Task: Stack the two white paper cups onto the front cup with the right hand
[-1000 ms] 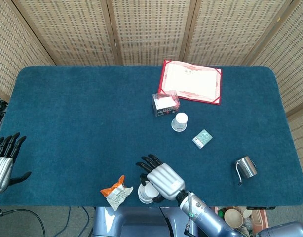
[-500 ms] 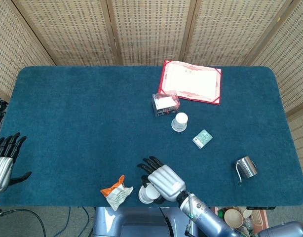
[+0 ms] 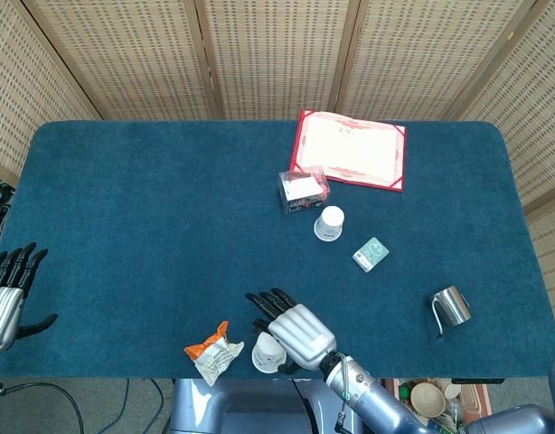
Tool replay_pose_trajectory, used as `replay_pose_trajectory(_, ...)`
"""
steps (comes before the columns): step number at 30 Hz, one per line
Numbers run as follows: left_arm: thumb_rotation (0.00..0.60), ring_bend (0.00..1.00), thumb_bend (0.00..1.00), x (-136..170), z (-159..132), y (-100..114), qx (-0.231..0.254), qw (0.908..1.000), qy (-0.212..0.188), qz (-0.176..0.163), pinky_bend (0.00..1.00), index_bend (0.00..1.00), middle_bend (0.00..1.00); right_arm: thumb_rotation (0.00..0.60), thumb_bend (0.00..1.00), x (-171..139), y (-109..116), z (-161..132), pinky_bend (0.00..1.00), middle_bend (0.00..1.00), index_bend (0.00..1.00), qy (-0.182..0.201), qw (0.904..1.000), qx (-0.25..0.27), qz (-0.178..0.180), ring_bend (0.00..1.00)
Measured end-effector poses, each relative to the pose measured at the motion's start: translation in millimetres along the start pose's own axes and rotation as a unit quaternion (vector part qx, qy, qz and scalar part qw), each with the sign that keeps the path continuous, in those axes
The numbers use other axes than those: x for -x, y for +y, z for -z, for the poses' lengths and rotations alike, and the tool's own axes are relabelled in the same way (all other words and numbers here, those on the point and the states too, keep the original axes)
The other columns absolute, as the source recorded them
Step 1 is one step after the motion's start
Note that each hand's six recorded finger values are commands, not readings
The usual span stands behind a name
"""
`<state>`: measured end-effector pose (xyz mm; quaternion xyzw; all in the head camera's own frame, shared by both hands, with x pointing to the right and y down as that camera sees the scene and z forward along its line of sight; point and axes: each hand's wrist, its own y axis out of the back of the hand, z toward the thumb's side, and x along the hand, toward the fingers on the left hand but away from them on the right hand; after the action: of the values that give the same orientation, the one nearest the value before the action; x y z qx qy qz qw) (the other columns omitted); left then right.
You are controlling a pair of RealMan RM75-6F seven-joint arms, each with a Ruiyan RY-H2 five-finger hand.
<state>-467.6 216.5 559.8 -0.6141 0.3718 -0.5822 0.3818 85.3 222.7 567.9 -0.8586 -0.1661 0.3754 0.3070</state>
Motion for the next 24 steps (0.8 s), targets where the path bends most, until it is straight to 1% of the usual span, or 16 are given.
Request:
replay_pose_trajectory(7,0.600,0.00,0.17,0,0,0,0.000,1.0000,0.000,-0.001,0.00,0.00,0.00,0.600,0.07,0,1,3,0.00,0.00,0.27,-0.004,1.0000,0.000,0.007,0.00)
replay_pose_trajectory(13,0.600,0.00,0.16,0,0,0,0.000,1.0000,0.000,-0.001,0.00,0.00,0.00,0.600,0.06,0,6,13,0.00,0.00,0.27,-0.019,0.9997,-0.005,0.017,0.00)
replay_pose_trajectory(16,0.600,0.00,0.17,0,0,0,0.000,1.0000,0.000,-0.001,0.00,0.00,0.00,0.600,0.06,-1,13,22,0.00,0.00,0.27,-0.032,0.9990,-0.010,0.029,0.00)
replay_pose_trajectory(19,0.600,0.00,0.16,0,0,0,-0.001,1.0000,-0.001,-0.002,0.00,0.00,0.00,0.600,0.07,0,24,37,0.00,0.00,0.27,-0.051,0.9973,-0.021,0.049,0.00)
replay_pose_trajectory(24,0.600,0.00,0.17,0,-1,0,-0.002,1.0000,-0.001,-0.002,0.00,0.00,0.00,0.600,0.06,1,41,66,0.00,0.00,0.25,-0.089,0.9917,-0.040,0.084,0.00)
